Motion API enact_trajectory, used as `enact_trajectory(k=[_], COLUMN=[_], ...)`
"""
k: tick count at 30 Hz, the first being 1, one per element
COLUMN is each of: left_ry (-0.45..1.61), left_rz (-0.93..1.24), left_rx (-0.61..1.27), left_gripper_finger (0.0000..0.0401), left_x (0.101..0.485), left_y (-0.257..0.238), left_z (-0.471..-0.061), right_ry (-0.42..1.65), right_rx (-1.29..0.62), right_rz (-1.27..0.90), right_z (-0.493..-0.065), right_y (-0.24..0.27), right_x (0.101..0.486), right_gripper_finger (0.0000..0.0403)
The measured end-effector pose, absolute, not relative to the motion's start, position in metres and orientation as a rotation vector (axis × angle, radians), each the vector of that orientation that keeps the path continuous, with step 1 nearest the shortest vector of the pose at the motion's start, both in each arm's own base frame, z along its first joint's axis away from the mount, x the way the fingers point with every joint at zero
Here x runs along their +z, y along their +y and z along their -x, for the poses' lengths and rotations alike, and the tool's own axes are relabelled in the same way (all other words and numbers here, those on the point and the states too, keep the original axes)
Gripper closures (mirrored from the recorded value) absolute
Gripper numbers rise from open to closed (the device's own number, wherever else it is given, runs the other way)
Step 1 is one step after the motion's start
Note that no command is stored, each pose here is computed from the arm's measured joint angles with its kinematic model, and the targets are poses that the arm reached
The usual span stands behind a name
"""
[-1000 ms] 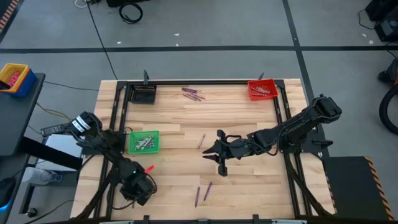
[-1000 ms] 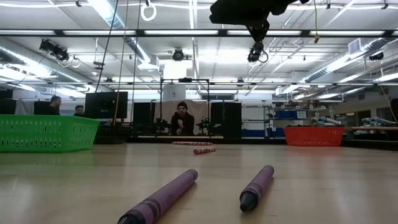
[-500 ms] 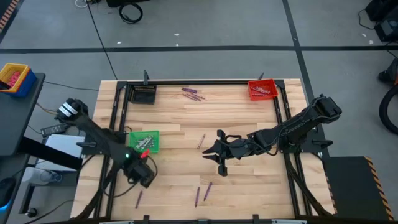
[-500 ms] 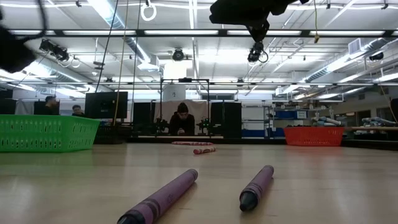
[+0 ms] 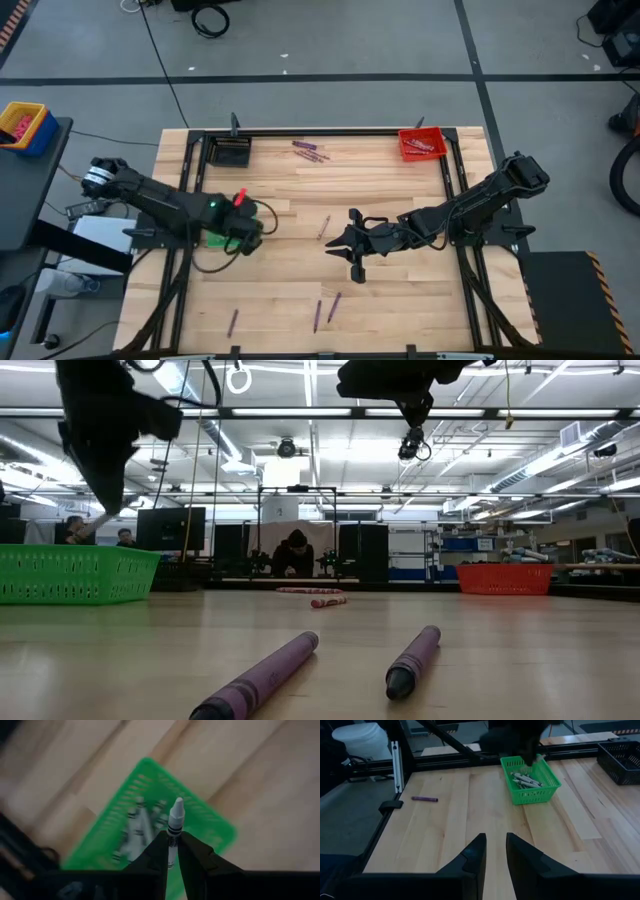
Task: Sort crayons
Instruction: Put the white crayon into the green bin, then put the violet crayon into the black bin
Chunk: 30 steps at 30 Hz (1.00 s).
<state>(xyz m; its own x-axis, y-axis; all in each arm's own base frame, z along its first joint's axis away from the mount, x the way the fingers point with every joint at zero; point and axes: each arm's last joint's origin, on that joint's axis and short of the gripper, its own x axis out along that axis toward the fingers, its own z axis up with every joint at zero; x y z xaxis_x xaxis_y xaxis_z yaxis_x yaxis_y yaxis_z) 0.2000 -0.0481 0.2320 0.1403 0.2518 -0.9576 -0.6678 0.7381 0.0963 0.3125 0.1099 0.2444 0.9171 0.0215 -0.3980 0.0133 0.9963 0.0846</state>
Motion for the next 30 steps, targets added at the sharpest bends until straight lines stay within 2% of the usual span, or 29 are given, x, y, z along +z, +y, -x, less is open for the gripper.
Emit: enact_trajectory(k=[5, 12, 17, 22, 25, 30], left_ry=[1.376, 1.467, 1.545, 1.593, 1.492, 0.988], left_rz=[0.251, 0.230, 0.288, 0.294, 0.312, 0.274], left_rx=[0.628, 0.556, 0.590, 0.637, 0.650, 0.538], left_gripper_finger=[0.0358, 0.0351, 0.0302, 0.0242, 0.0220, 0.0212], left_x=[0.213, 0.203, 0.209, 0.246, 0.277, 0.309], left_y=[-0.040, -0.045, -0.045, -0.047, -0.054, -0.098], left_z=[-0.206, -0.208, -0.203, -0.202, -0.206, -0.221], right_ry=[0.414, 0.420, 0.420, 0.420, 0.420, 0.384], right_rx=[0.004, 0.005, 0.005, 0.004, 0.004, 0.021], right_rz=[-0.085, -0.077, -0.076, -0.078, -0.078, -0.087], right_z=[-0.312, -0.312, -0.312, -0.312, -0.312, -0.312], right_y=[0.110, 0.110, 0.110, 0.110, 0.110, 0.114], right_x=[0.244, 0.244, 0.244, 0.244, 0.244, 0.247], right_gripper_finger=[0.0323, 0.0323, 0.0323, 0.0323, 0.0323, 0.0323])
